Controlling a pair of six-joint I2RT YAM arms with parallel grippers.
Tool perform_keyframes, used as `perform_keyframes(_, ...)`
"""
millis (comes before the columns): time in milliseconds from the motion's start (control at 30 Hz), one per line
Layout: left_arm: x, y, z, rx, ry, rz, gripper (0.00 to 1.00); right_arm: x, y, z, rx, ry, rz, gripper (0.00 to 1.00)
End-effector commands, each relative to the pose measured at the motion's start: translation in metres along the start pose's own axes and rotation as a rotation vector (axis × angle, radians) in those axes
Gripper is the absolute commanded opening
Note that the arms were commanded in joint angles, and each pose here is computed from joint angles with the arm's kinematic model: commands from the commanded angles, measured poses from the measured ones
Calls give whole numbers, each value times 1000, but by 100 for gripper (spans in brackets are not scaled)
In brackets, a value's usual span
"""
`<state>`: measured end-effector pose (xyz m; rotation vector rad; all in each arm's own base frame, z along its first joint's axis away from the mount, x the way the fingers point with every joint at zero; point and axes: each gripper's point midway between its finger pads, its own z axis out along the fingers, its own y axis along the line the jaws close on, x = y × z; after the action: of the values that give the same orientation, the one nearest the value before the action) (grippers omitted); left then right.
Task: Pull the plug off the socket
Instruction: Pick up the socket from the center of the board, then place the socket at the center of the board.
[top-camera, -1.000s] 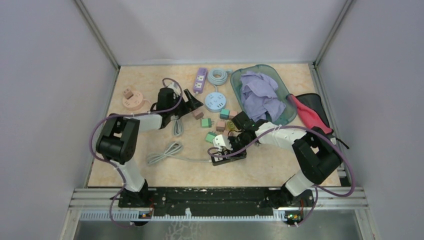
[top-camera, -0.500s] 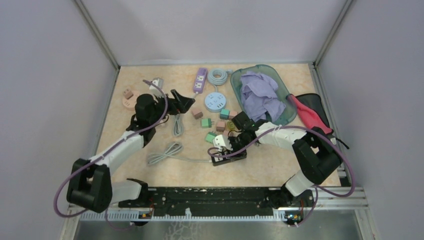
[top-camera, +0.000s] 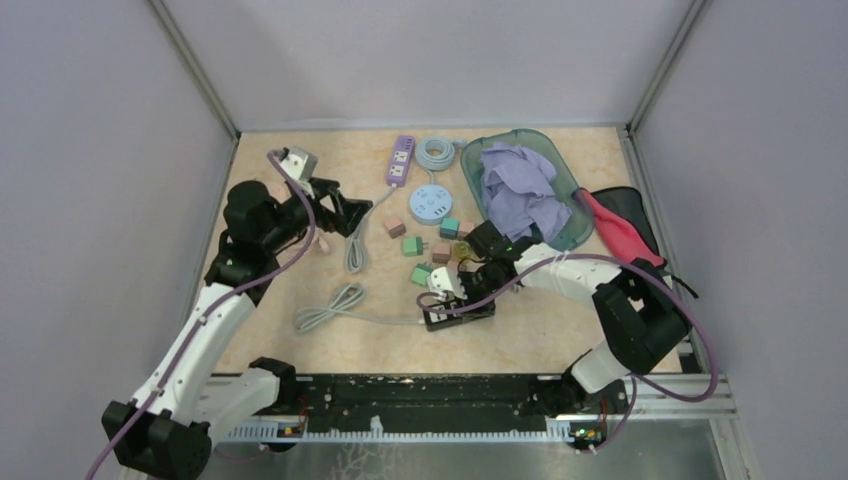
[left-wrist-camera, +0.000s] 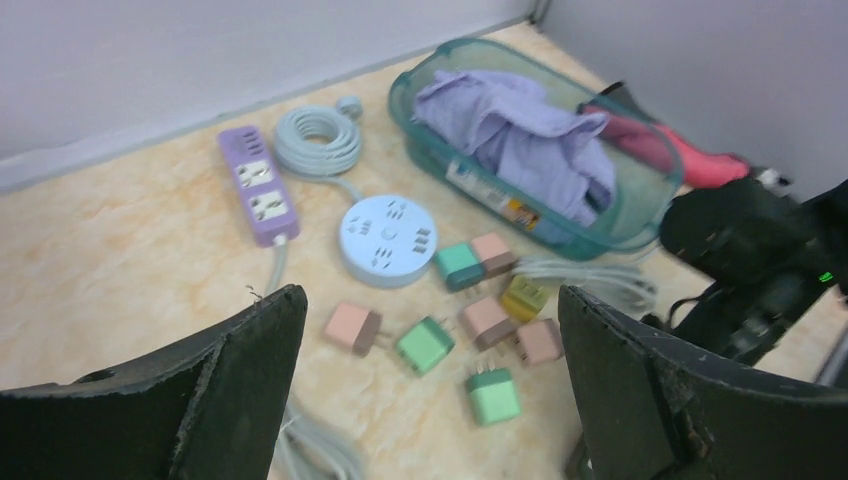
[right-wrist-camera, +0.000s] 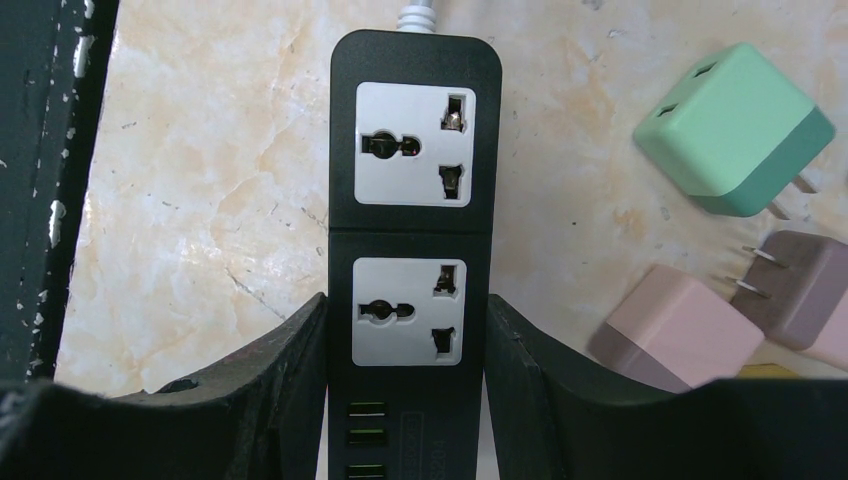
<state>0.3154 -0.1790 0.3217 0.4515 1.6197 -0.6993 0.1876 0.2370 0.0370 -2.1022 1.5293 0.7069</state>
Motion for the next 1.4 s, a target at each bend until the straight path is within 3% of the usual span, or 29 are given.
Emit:
perform_keyframes(0, 50, 34, -31, -199, 95, 114, 100, -38, -20, -23, 60, -101, -35, 0)
perform_keyframes(200, 80, 60, -62, -374, 129, 147, 100, -66, -20, -40, 68, -185, -37, 0)
perform_keyframes(433, 60, 74, -90, -521, 24, 186, 100, -87, -65, -67, 212, -169, -45, 0)
perform_keyframes(633, 45, 80, -107, -601, -49, 191, 100, -120, -145, -94, 350, -112, -97, 0)
perform_keyframes(933, 29, 78, -125, -640, -150, 203, 100, -151, -271, -80, 499, -113, -9, 0)
perform_keyframes(1367, 31, 76, -120, -614, -141, 208, 100, -141, -393, -33, 799, -214, 228, 0)
